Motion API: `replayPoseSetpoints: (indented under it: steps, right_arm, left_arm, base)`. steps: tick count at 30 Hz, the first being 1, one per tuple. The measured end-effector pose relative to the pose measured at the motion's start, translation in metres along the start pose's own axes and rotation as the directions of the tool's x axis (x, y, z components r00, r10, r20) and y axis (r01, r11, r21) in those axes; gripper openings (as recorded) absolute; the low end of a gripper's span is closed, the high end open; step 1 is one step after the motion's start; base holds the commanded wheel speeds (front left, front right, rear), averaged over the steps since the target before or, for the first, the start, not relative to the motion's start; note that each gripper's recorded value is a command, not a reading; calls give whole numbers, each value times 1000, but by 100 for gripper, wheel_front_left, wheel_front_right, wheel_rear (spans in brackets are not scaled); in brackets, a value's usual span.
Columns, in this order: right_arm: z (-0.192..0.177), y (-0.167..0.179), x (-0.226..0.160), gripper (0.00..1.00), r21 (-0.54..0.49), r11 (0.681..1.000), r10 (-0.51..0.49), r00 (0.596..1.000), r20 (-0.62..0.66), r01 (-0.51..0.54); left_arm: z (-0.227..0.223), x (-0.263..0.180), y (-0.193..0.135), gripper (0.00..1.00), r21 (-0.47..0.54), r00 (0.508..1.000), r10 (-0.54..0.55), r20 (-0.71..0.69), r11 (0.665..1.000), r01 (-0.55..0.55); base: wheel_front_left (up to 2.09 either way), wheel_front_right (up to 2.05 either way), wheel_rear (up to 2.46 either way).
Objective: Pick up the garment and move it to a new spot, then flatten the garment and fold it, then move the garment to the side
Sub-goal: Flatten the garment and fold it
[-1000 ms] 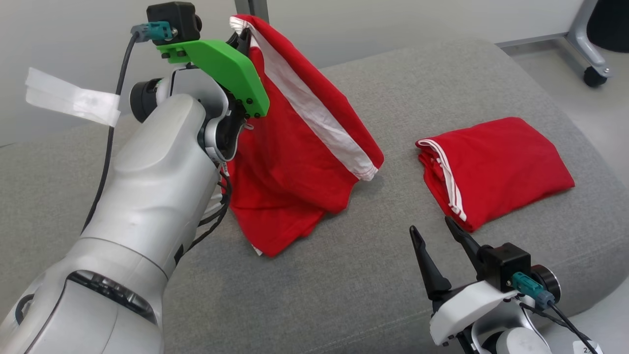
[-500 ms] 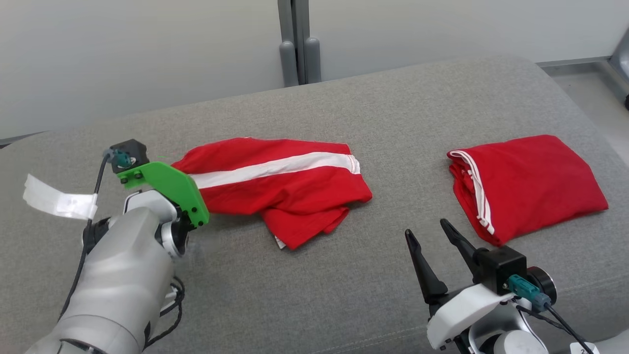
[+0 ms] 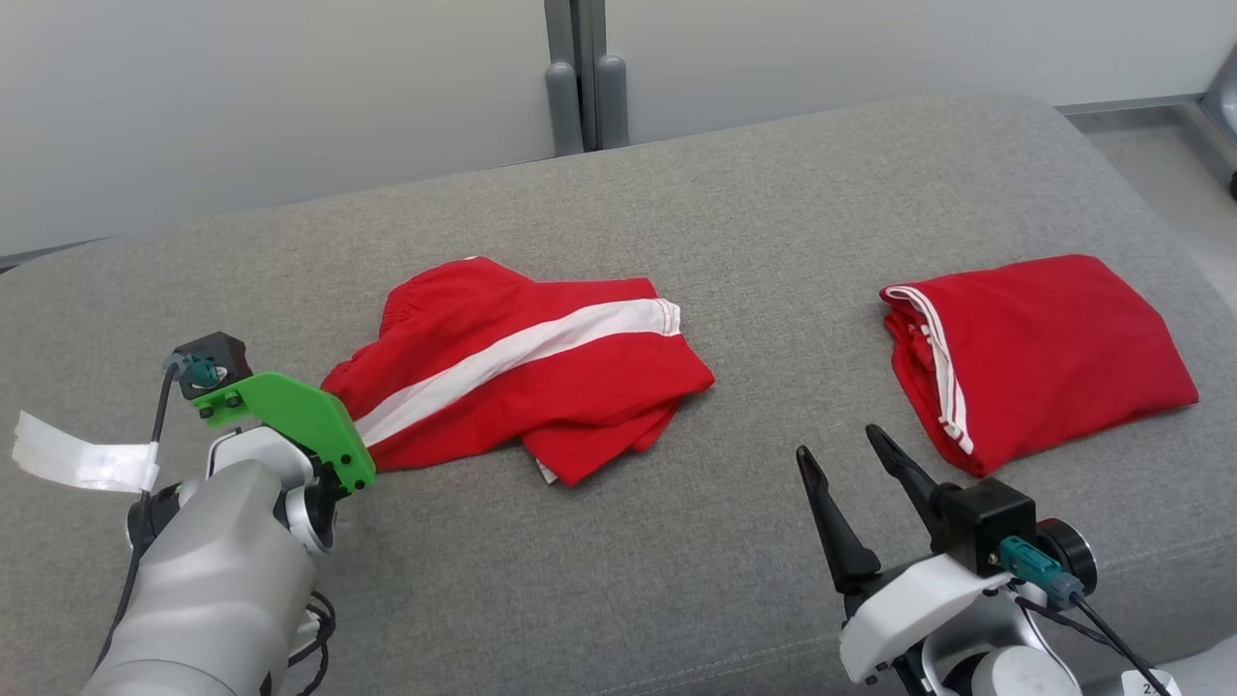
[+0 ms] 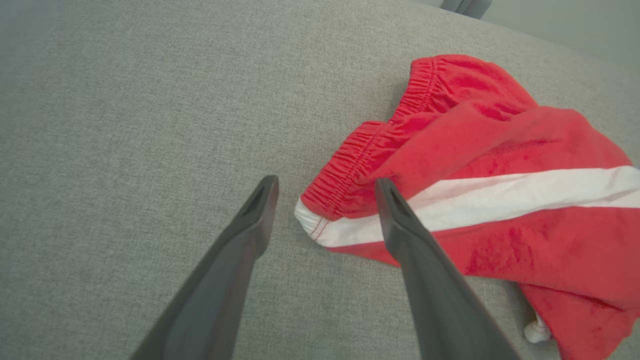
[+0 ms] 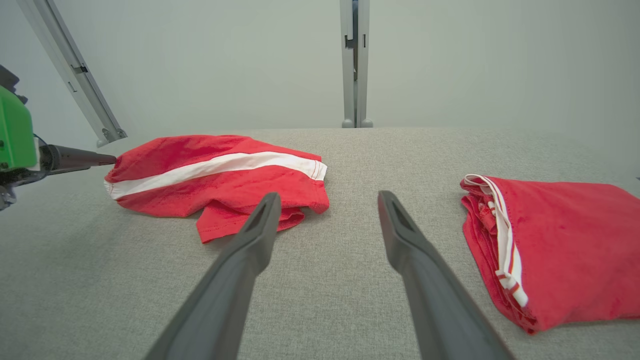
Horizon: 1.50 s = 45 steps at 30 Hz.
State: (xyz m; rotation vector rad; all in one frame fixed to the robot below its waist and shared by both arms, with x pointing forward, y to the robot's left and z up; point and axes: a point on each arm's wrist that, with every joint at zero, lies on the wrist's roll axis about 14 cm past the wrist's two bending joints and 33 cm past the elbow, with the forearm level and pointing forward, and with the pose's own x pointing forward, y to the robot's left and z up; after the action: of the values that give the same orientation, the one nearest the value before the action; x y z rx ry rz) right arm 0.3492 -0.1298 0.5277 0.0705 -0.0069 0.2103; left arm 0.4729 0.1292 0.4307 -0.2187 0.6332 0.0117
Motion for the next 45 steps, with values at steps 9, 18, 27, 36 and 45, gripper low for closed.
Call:
replayPoseSetpoints:
  steps: [9, 18, 27, 36, 45]
  right_arm:
    - [2, -1, 1, 100, -1, 1000, -1, 1000, 7, 1]
    - [6, -3, 2, 100, -4, 1000, -2, 1000, 23, 2]
    - [5, -7, 3, 100, 2, 1000, -13, 1000, 21, 13]
    - [-1, -10, 5, 100, 6, 1000, -18, 1000, 2, 18]
    - [-3, -6, 7, 100, 1, 1000, -5, 1000, -1, 5]
  left_arm:
    - [27, -6, -5, 100, 45, 986, -67, 151, 997, 60]
    - [70, -30, -13, 100, 41, 921, -147, 362, 989, 142]
    - [115, -80, -2, 100, 24, 798, -155, 582, 984, 174]
    - [64, -123, 21, 100, 78, 752, -148, 642, 989, 129]
    - [30, -155, 35, 100, 96, 742, -153, 653, 988, 120]
  base:
    - [0, 0, 0]
    - [0, 0, 0]
    - [0, 0, 0]
    - [0, 0, 0]
    - [0, 0, 0]
